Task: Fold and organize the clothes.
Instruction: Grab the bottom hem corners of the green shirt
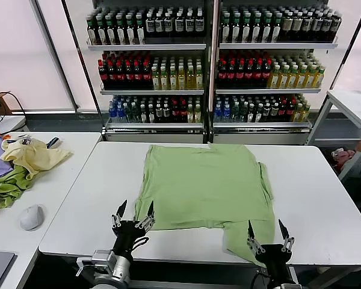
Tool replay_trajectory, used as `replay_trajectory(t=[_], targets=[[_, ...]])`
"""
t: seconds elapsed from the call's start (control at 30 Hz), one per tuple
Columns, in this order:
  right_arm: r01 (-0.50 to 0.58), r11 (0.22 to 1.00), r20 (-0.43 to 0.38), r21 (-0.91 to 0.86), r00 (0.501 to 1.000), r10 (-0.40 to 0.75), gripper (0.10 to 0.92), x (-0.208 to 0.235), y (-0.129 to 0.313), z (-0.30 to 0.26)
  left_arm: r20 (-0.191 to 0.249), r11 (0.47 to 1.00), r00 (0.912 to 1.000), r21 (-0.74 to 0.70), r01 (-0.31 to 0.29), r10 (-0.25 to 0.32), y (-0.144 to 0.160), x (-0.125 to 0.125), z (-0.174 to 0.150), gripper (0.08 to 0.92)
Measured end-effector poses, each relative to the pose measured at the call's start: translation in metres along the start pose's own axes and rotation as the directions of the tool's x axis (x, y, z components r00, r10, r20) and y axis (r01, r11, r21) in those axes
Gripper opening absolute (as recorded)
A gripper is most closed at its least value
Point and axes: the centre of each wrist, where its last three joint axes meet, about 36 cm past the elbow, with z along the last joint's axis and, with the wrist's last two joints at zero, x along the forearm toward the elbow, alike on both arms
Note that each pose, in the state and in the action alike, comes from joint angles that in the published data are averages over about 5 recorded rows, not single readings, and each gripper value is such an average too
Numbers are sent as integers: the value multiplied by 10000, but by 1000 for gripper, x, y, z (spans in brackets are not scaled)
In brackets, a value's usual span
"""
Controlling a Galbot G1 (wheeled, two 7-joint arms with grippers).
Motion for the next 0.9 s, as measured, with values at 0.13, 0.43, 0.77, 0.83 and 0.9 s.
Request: replay_trajectory(t=[0.13, 0.43, 0.77, 0.83, 0.9], targets=[[-76, 9999, -458, 72, 9989, 79, 817, -1, 2, 3, -505, 9997, 9986, -193, 159, -169, -1, -9, 5, 820], [-145, 9997, -1633, 216, 9864, 179, 630, -2, 6, 13, -1625, 9962, 9845, -681, 550, -654, 0, -26, 20, 627], [79, 9999, -2222, 64, 9750, -63, 328, -3, 5, 16, -2192, 9955, 9736, -821, 475, -646, -1, -28, 30, 341], [129, 9999, -2252, 13, 9742, -123, 275, -3, 4, 16, -2271, 9956, 9719, -815, 453, -628, -2, -28, 31, 281], [187, 9998, -2242, -43, 9744, -192, 215, -3, 3, 15, -2334, 9958, 9704, -805, 446, -623, -2, -29, 32, 229]])
